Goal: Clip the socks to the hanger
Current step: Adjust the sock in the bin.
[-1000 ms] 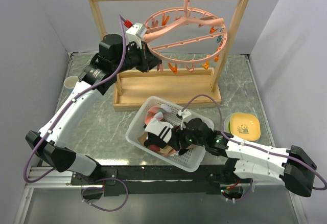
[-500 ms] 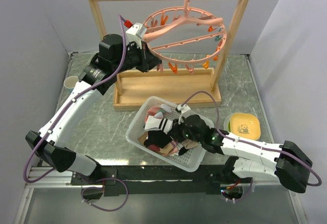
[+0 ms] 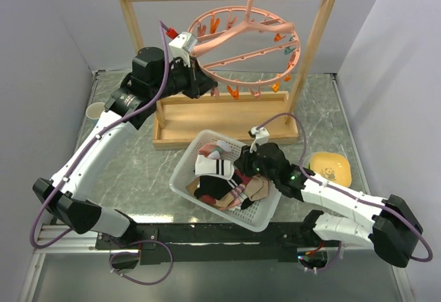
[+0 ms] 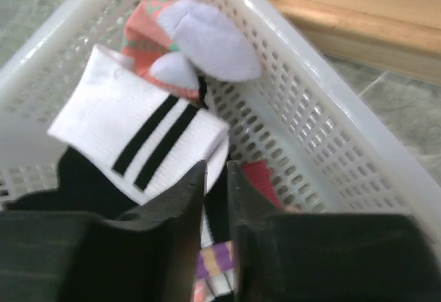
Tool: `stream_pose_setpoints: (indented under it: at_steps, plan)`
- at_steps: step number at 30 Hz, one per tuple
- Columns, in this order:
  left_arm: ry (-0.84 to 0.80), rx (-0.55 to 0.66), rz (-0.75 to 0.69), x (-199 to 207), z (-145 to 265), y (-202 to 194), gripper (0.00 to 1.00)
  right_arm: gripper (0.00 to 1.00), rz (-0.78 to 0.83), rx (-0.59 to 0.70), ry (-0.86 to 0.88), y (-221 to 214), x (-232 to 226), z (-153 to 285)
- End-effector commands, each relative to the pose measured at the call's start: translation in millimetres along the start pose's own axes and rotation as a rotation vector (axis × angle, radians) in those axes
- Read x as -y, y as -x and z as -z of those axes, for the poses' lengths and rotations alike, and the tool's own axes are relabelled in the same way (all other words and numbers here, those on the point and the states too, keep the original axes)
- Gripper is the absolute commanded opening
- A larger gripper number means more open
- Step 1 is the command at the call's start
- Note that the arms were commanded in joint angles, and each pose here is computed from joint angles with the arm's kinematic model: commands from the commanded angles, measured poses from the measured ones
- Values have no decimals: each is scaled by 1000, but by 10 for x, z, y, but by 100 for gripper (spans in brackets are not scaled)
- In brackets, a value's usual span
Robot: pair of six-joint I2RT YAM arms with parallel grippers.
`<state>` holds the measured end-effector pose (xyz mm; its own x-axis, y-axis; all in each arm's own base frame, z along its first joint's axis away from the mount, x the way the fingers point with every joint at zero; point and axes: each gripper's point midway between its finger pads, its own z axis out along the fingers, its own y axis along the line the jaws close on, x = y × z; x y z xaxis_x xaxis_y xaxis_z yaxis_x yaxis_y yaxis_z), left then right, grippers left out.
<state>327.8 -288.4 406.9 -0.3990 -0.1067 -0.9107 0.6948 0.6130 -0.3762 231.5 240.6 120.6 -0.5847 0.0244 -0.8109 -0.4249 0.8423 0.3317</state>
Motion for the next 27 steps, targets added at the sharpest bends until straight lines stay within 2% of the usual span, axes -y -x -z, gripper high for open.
stream_pose_setpoints:
  at_steps: [1, 2, 5, 9, 15, 27]
  plan:
    - [-31, 22, -36, 124, 133, 64, 1, 42, -34, 65, 154, 262, -325, 260]
    - [-30, 22, -37, 117, 134, 67, 1, 51, -30, 67, 208, 242, -414, 317]
    - [-37, 23, -37, 131, 138, 68, 1, 56, 0, 54, 319, 175, -641, 480]
    - [-42, 24, -37, 143, 129, 75, 1, 52, -7, 17, 368, 96, -784, 464]
    - [-35, 28, -50, 126, 122, 89, 1, 47, -65, -51, 534, 17, -1124, 387]
    - [-35, 33, -54, 133, 133, 109, 1, 44, -105, -144, 474, -163, -1101, 78]
